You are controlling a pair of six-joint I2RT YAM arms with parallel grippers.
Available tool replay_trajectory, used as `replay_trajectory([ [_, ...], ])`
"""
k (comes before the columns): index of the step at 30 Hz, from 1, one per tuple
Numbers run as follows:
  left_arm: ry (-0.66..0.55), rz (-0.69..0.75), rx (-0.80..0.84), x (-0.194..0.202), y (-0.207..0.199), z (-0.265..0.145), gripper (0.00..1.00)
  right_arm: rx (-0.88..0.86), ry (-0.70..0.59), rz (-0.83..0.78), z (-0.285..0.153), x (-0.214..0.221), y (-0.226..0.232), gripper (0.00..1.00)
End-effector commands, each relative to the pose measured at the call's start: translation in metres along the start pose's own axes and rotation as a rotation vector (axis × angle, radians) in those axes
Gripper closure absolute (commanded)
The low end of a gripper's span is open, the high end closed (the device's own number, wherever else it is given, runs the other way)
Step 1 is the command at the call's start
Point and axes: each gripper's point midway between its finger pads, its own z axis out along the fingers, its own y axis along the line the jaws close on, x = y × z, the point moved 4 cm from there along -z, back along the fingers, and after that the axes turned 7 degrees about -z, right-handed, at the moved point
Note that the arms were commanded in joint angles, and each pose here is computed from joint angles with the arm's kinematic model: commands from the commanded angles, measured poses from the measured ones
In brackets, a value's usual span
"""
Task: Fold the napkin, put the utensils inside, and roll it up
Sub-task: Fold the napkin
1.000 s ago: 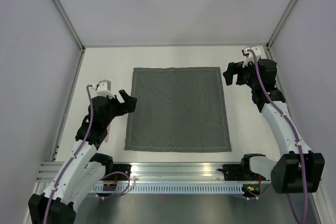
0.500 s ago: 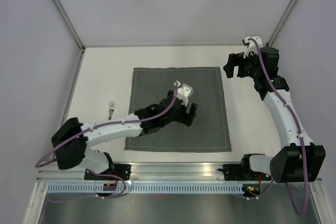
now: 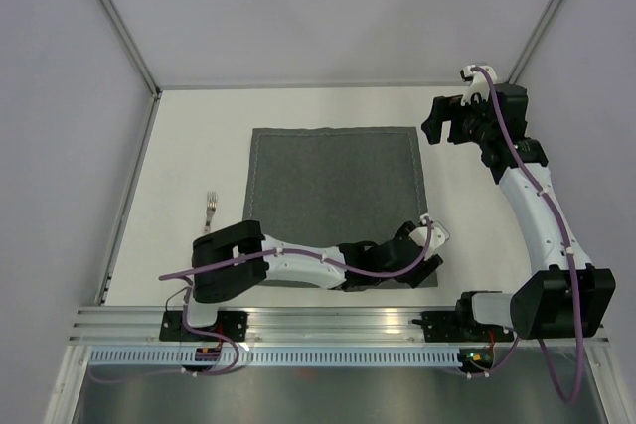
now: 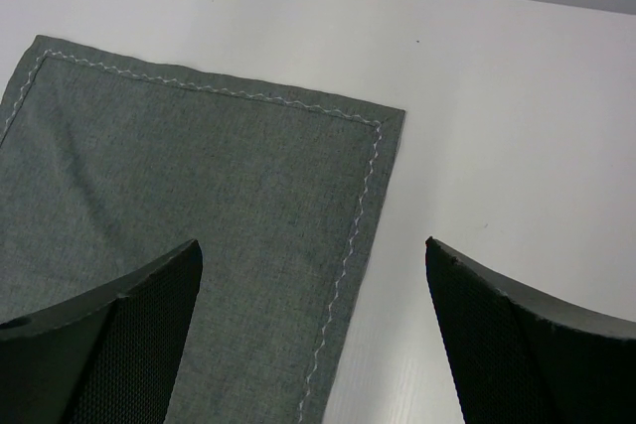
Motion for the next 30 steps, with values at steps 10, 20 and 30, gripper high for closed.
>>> replay_trajectory([
  [10,-0.055,0.059,0.151,0.009,-0.055,0.024,0.39,0.037,0.009,0.024,0.005,0.005,-0.006,0.02],
  [20,-0.04,0.092,0.164,0.029,-0.064,0.037,0.39,0.035,0.025,0.026,0.008,0.011,-0.006,0.02],
  [30,-0.012,0.152,0.136,0.048,-0.066,0.041,0.42,0.034,0.036,0.028,0.01,0.015,-0.006,0.02],
])
